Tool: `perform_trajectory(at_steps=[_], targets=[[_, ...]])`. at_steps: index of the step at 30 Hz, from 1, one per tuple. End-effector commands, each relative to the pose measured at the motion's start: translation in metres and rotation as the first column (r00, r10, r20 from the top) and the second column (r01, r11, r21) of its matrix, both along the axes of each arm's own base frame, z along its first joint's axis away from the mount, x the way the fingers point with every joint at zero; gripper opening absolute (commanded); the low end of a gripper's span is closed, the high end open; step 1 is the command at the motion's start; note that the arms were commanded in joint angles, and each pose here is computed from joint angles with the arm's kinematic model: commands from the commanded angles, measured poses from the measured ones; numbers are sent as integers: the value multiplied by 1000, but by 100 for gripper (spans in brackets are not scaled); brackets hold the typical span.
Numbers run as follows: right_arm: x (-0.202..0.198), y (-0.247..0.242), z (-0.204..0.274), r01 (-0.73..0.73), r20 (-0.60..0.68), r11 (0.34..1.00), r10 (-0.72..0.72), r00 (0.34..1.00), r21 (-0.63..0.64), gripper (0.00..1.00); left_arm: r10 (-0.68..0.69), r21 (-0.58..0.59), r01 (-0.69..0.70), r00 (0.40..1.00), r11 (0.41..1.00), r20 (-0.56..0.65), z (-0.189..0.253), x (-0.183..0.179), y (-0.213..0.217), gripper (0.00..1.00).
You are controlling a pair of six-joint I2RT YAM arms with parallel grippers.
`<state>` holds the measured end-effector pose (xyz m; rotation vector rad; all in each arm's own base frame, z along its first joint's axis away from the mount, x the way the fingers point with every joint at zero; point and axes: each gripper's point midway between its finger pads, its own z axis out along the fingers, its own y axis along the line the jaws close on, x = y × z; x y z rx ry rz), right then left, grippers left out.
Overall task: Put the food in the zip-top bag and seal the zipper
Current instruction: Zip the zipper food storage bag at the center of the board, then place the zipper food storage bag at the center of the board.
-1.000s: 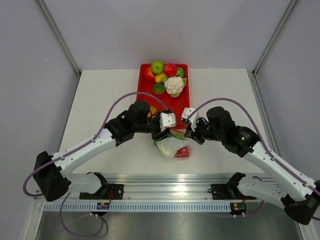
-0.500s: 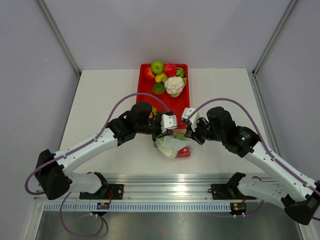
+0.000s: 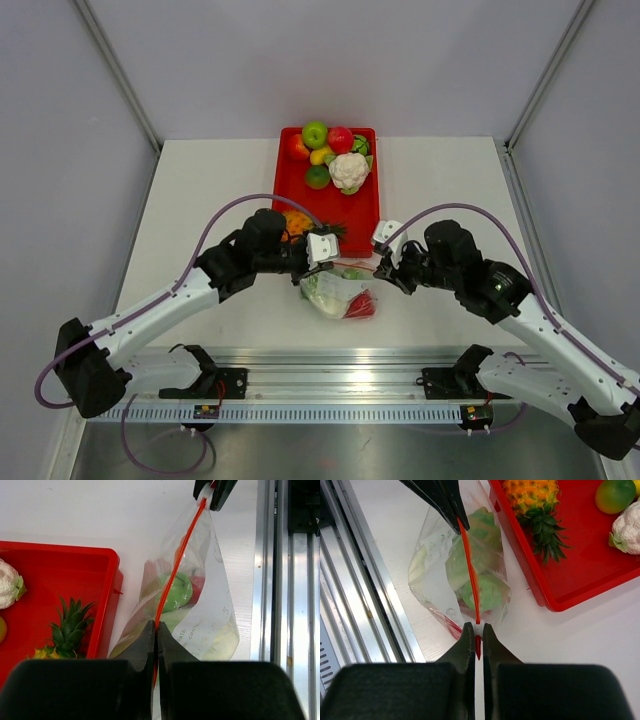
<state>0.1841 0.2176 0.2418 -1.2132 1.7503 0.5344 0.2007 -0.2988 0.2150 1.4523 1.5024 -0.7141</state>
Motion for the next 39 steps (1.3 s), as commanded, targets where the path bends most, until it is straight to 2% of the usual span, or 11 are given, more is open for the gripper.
perform_trajectory(at_steps=[1,16,20,21,23,25,27,36,38,39], targets=[[-3,-12,5,36,12,999,-36,999,8,0,68,-11,-68,997,998,44,10,11,12,0],[-5,-15,12,39,4,999,-39,999,-7,1,48,-31,-47,998,998,28,14,11,4,0],[-4,-14,13,32,8,999,-31,999,-12,3,58,-27,-57,998,998,34,14,12,6,0],[-3,-13,14,33,10,999,-33,999,-6,6,57,-30,-56,998,998,30,14,12,5,0],[-1,-9,20,27,15,1000,-27,1000,11,33,50,-42,-49,999,998,19,15,11,2,0],[0,-2,23,9,14,1000,-9,1000,24,53,43,-50,-43,999,998,7,15,12,-1,0],[3,4,29,-4,19,999,3,1000,38,57,39,-51,-39,999,998,-4,15,13,-4,0],[25,40,14,-71,-45,997,72,996,16,60,24,-64,-24,1000,998,-12,19,12,-9,0],[26,46,14,-87,-54,996,88,995,20,53,25,-68,-26,1000,997,-12,20,12,-9,0],[28,48,8,-92,-70,996,92,993,7,43,25,-69,-26,1000,997,-11,20,12,-9,0]])
